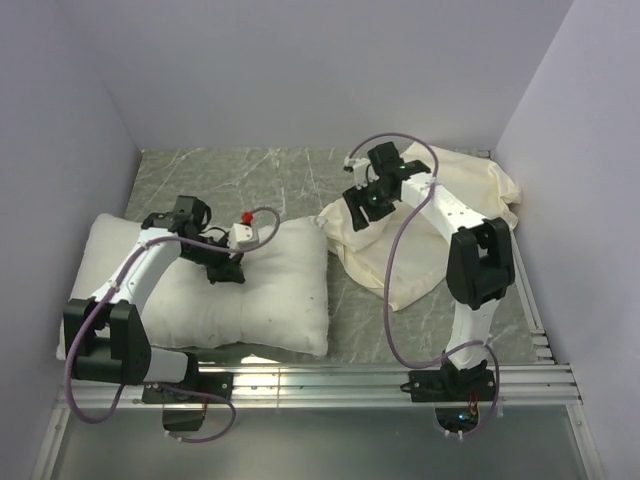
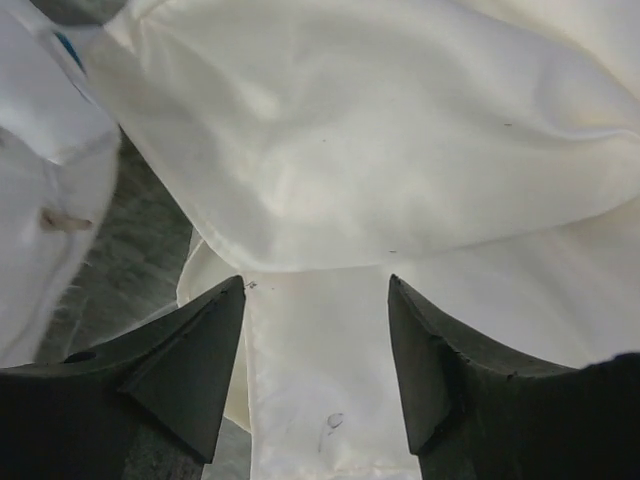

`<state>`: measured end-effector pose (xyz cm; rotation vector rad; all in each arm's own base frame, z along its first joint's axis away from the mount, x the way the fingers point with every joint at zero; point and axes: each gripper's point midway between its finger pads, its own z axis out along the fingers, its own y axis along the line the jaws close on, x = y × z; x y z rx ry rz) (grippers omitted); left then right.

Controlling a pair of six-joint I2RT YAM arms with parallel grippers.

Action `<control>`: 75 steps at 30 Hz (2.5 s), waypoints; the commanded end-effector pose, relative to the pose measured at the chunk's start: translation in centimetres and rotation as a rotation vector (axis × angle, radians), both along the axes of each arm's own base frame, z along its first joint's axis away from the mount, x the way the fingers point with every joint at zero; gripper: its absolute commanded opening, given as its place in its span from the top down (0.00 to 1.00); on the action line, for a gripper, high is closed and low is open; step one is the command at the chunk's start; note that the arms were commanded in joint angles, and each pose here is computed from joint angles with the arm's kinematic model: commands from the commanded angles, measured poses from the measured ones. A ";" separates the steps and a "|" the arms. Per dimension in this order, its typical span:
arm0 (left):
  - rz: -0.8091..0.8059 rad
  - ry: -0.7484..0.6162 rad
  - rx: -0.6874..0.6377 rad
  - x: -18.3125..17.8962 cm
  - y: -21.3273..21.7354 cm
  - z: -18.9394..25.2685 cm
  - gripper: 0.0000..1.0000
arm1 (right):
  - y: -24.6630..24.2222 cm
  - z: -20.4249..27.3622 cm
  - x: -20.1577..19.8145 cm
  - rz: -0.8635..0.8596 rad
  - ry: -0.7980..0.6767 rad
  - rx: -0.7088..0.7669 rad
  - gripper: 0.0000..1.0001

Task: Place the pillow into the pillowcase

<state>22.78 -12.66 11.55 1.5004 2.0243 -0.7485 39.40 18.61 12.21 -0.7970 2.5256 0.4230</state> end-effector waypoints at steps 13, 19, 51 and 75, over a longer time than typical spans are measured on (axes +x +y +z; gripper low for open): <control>0.028 0.009 0.095 -1.9 6.4 0.0 1.00 | 4.2 -5.1 2.5 0.108 -0.044 -0.120 0.90; 0.031 0.013 0.099 -2.0 6.5 -0.1 1.00 | 6.9 0.2 6.5 0.072 -0.204 0.001 1.00; -0.025 -0.043 0.078 -1.7 6.0 0.9 1.00 | 2.2 -4.8 -5.5 0.191 0.065 -0.124 0.33; -0.214 -0.093 -0.001 -2.1 -0.7 5.4 1.00 | 0.0 4.9 -3.5 -0.073 -0.136 0.125 1.00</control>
